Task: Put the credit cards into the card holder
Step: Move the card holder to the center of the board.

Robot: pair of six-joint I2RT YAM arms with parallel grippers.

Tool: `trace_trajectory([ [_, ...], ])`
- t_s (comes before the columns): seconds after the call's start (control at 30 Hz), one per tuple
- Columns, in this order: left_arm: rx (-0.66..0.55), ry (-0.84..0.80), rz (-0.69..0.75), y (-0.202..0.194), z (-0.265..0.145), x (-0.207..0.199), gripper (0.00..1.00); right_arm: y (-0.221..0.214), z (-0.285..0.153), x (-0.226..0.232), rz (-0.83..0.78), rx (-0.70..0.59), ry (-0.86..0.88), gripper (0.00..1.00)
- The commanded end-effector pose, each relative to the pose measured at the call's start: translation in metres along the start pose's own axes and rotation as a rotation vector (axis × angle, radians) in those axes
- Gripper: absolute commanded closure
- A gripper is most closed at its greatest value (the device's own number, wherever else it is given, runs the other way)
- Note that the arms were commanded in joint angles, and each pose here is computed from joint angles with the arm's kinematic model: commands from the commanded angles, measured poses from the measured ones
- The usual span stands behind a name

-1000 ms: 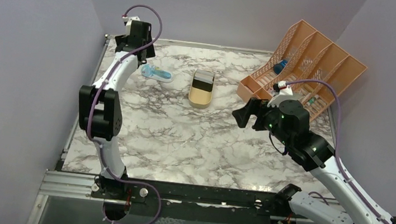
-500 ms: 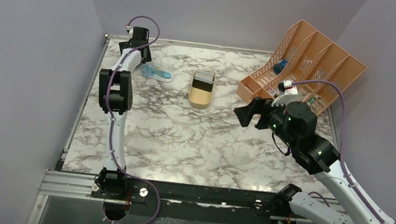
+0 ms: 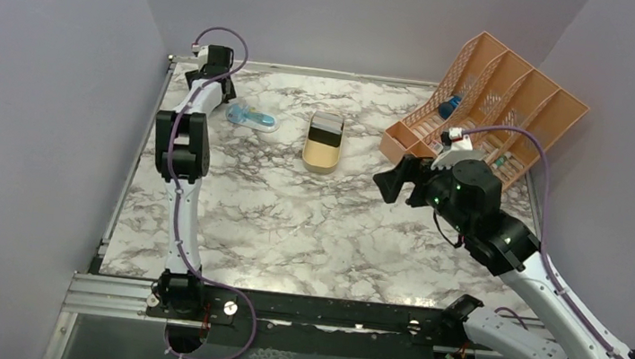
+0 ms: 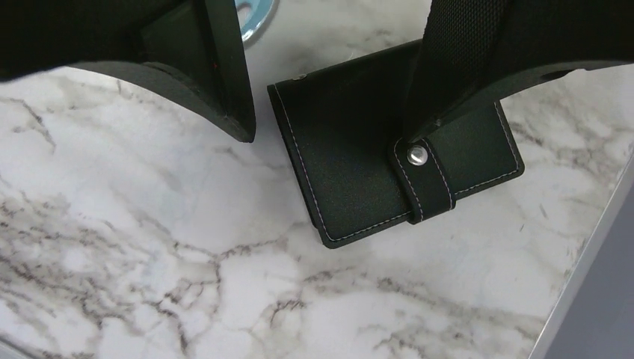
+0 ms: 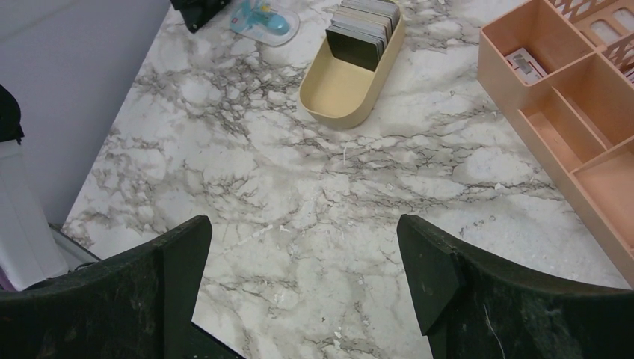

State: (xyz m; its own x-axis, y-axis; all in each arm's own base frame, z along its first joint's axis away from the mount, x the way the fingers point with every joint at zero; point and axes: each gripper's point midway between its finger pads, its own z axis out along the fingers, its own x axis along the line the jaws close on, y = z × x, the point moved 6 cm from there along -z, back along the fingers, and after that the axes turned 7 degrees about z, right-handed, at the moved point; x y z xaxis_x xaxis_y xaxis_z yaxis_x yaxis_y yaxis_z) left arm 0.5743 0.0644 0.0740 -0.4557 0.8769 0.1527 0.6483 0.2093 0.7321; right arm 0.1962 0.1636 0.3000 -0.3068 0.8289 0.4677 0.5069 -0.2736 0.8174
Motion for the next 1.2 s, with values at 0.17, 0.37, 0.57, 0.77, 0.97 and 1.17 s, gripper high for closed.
trace_trajectory([
  [0.17,0.329,0.07,-0.104,-0.093,-0.053,0.035,0.26,0.006,-0.018,0.001,0.016,-0.051,0.042,0.04],
  [0.37,0.468,0.115,-0.111,-0.157,-0.087,0.057,0.27,0.005,-0.03,0.002,0.031,-0.056,0.073,0.04],
  [0.57,0.455,0.041,-0.056,-0.184,-0.143,0.046,0.27,-0.004,-0.037,-0.003,0.045,-0.04,0.065,0.04],
  [0.77,0.415,-0.105,-0.001,-0.207,-0.199,0.017,0.26,-0.008,-0.043,-0.011,0.049,-0.025,0.016,0.04],
  [0.97,0.353,-0.301,0.063,-0.227,-0.253,-0.02,0.26,-0.007,-0.052,-0.012,0.067,-0.03,0.007,0.05],
  [1.17,0.336,-0.465,0.179,-0.26,-0.29,-0.062,0.27,-0.009,-0.056,-0.014,0.095,-0.025,-0.005,0.06],
])
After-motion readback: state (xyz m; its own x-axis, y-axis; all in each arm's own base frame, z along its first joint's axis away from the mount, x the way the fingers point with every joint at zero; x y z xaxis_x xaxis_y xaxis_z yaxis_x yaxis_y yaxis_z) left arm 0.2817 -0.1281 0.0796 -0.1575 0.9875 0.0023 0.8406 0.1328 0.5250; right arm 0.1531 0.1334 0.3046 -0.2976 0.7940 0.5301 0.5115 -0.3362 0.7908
